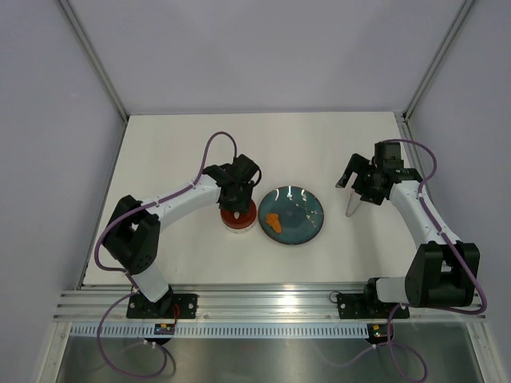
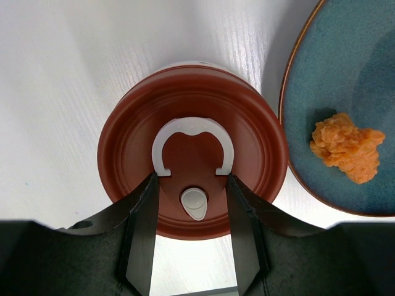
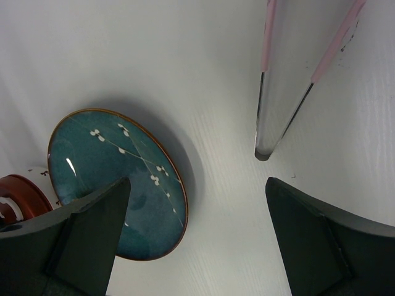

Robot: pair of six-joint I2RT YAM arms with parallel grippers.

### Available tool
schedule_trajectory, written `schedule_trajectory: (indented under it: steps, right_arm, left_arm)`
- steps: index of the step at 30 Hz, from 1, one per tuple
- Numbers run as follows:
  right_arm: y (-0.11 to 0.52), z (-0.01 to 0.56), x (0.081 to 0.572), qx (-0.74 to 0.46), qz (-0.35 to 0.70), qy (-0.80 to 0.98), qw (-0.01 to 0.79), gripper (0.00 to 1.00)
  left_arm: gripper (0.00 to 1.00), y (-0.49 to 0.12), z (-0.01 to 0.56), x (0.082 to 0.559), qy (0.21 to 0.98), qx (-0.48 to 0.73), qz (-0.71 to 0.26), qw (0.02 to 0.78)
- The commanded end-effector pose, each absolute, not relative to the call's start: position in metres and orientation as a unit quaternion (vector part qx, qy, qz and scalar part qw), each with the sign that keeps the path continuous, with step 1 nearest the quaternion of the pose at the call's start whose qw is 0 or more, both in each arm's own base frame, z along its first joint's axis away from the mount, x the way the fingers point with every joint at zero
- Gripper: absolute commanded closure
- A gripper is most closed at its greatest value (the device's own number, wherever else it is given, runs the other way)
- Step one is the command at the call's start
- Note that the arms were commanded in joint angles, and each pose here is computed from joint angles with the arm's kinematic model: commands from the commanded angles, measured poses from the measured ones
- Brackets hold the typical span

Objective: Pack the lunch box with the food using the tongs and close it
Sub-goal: Close the box lid on the packing box.

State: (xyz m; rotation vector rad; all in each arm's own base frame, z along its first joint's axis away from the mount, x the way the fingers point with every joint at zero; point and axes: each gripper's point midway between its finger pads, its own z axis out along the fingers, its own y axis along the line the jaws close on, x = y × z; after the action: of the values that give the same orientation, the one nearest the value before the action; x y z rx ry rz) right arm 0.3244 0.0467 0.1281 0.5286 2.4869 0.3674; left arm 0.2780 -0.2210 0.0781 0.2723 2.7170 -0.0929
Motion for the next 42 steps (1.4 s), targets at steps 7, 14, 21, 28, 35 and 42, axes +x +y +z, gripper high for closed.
schedule_trajectory:
  steps: [7, 14, 21, 28, 35, 42]
  right_arm:
    - [0.048, 0.136, 0.325, 0.192, 0.142, 0.924, 0.298, 0.01]
    - [0.048, 0.138, 0.326, 0.193, 0.144, 0.923, 0.299, 0.01]
    - [0.05, 0.142, 0.326, 0.188, 0.148, 0.923, 0.301, 0.01]
    - [0.05, 0.142, 0.327, 0.189, 0.148, 0.923, 0.301, 0.01]
    - [0.049, 0.14, 0.328, 0.19, 0.146, 0.923, 0.299, 0.01]
    - [0.049, 0.138, 0.327, 0.192, 0.145, 0.924, 0.297, 0.01]
  left_arm:
    - [0.96, -0.217, 0.078, 0.286, 0.971, 0.089, -0.012, 0.223]
    - [0.61, -0.216, 0.088, 0.286, 0.968, 0.091, -0.007, 0.233]
    - [0.58, -0.22, 0.127, 0.292, 0.957, 0.089, -0.021, 0.276]
    - [0.52, -0.224, 0.155, 0.295, 0.948, 0.085, -0.042, 0.304]
    - [0.61, -0.226, 0.143, 0.292, 0.952, 0.094, -0.04, 0.288]
    - [0.62, -0.222, 0.129, 0.289, 0.955, 0.096, -0.031, 0.278]
